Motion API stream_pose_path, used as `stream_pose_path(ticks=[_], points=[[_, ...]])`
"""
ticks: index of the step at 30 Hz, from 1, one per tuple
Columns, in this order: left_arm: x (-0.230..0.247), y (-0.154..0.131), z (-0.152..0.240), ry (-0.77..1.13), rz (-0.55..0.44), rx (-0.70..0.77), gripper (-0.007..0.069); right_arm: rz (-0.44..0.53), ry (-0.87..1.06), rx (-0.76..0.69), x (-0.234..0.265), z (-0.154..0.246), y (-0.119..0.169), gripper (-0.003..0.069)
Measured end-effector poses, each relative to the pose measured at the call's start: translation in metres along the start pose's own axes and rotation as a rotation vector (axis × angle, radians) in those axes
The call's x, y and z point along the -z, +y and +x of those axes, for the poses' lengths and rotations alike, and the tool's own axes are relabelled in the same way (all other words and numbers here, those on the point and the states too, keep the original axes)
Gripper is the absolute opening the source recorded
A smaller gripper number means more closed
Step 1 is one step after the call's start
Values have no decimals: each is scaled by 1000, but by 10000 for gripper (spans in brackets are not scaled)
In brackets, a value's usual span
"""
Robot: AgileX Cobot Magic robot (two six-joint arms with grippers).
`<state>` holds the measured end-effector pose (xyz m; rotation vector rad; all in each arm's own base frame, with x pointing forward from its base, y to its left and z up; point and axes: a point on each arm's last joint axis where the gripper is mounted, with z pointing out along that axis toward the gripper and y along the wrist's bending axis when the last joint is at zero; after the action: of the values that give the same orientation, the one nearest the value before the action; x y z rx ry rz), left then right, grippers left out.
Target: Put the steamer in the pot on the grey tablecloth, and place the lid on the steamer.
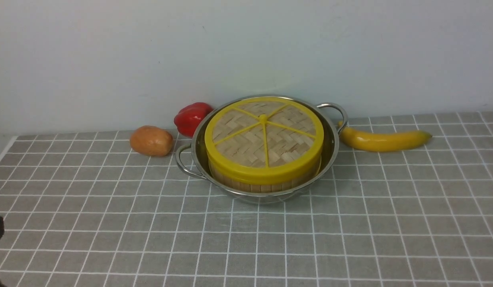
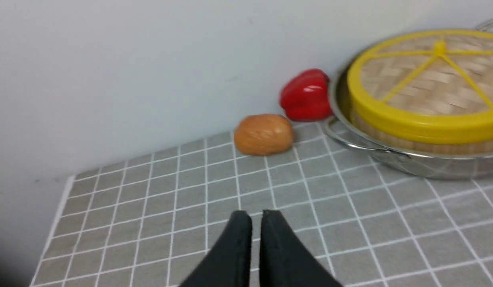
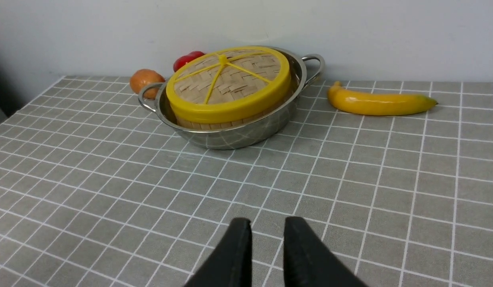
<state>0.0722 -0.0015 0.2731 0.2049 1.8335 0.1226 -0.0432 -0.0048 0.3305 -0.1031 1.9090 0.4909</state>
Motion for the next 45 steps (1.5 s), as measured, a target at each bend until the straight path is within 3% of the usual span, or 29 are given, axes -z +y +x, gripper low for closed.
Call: stream_pose_path(ticks=[6, 13, 36, 39, 42, 43, 45], points=[[-1, -10, 65, -23, -63, 27, 40, 0, 0, 0, 0, 0, 0, 170], [-8, -15, 91, 5, -58, 26, 43, 0, 0, 0, 0, 0, 0, 192], [-8, -15, 93, 11, -57, 23, 76, 8, -2, 5, 0, 0, -1, 240], [-8, -15, 93, 11, -57, 23, 85, 35, -82, 26, -1, -6, -1, 240], [-8, -15, 93, 11, -57, 22, 90, 143, -350, 112, -9, -24, -2, 240], [-8, -15, 93, 11, -57, 22, 92, 140, -361, 113, -10, -24, -2, 240], [-8, -15, 93, 11, -57, 22, 96, 241, -470, 181, -26, -24, -8, 240]])
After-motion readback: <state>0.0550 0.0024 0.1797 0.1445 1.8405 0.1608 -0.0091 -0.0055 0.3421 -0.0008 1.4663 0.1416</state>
